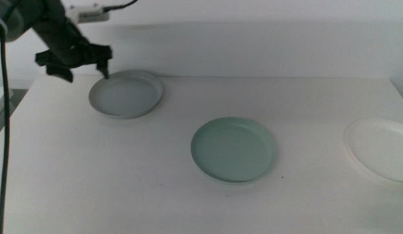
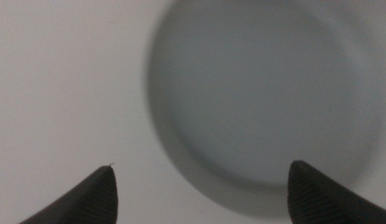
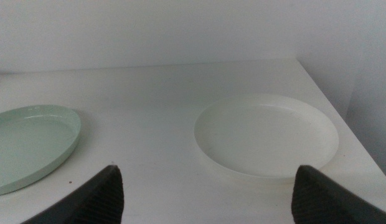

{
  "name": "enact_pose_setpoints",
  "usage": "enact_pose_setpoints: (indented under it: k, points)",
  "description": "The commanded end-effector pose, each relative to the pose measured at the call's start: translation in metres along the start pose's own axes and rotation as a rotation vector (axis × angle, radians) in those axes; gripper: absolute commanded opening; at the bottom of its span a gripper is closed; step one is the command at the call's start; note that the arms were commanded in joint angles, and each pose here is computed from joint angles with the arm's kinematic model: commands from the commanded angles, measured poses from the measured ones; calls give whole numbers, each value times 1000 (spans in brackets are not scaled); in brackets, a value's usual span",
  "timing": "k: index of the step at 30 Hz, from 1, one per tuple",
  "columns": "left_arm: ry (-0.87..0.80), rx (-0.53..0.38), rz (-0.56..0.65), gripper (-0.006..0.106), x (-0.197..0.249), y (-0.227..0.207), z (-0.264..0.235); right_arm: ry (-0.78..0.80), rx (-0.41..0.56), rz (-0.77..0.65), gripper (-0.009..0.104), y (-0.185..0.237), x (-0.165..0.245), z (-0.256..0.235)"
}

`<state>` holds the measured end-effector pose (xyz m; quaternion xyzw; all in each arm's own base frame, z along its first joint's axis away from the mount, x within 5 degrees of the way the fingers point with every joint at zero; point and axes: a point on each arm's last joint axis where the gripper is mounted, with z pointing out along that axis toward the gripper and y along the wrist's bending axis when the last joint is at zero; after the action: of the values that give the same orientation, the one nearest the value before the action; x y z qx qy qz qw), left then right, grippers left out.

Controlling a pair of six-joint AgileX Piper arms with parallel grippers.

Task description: Stack the three bowls on top of each other.

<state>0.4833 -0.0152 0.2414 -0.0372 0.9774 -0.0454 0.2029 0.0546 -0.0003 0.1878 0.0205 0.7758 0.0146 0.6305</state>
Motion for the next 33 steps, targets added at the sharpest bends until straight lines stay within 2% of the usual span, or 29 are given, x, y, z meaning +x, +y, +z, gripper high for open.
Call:
enact_pose_setpoints:
  k: [1, 10, 15, 18, 21, 23, 25, 27, 29, 33]
  points:
    - [7, -5, 20, 94, -7, 13, 16, -9, 8, -5, 91, -1, 0, 0]
    - [-15, -28, 8, 94, -11, 26, 70, -9, 8, -5, 91, -1, 0, 0]
    - [-7, -28, 1, 84, -7, 31, 90, -9, 8, -5, 91, -1, 0, 0]
    - [8, -30, 0, 71, -5, 33, 98, -9, 8, -5, 91, -1, 0, 0]
    - [15, -18, 5, 48, -4, 34, 102, -9, 8, -5, 91, -1, 0, 0]
    - [10, 21, -17, 24, -4, 39, 101, -9, 8, -5, 91, -1, 0, 0]
    - [24, 91, -100, 0, -4, 45, 99, -9, 8, -5, 91, -1, 0, 0]
    - [38, 157, -134, -2, -3, 57, 97, -9, 8, -5, 91, -1, 0, 0]
    - [51, 202, -107, -2, -3, 65, 90, -9, 8, -5, 91, -1, 0, 0]
    - [12, 155, -64, -2, -9, 67, 47, -9, 8, -5, 91, -1, 0, 0]
